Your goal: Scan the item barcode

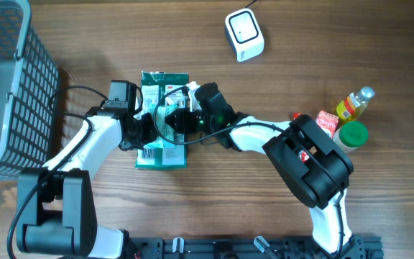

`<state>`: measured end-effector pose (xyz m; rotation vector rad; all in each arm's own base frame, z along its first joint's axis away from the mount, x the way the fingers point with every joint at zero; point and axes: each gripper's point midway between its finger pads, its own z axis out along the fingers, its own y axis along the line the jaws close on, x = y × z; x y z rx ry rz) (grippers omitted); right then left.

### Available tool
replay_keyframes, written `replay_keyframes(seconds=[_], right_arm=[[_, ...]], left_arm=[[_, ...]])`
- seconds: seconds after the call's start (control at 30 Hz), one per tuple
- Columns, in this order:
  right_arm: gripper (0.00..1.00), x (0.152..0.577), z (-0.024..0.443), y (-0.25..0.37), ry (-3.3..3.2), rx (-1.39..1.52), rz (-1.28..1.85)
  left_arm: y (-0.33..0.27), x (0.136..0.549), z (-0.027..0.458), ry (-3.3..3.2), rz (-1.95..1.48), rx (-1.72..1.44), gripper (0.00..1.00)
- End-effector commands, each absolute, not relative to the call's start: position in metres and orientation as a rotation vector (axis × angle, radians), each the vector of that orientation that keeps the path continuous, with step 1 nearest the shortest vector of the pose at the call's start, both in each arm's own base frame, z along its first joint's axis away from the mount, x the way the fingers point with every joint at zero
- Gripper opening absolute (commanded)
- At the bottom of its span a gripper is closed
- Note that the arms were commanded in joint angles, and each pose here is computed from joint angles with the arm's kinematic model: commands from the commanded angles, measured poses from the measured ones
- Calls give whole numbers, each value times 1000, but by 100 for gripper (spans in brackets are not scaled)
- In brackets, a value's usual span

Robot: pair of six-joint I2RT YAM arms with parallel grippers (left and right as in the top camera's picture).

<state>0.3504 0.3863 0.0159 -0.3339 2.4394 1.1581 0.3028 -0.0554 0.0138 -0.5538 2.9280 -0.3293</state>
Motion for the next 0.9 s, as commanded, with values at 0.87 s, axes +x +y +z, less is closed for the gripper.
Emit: replay_keyframes(seconds=[0.87], right_arm=[[52, 347, 11, 394, 2449, -285, 1247]], left_arm=[[-28, 309, 23, 2875, -114, -602, 19]])
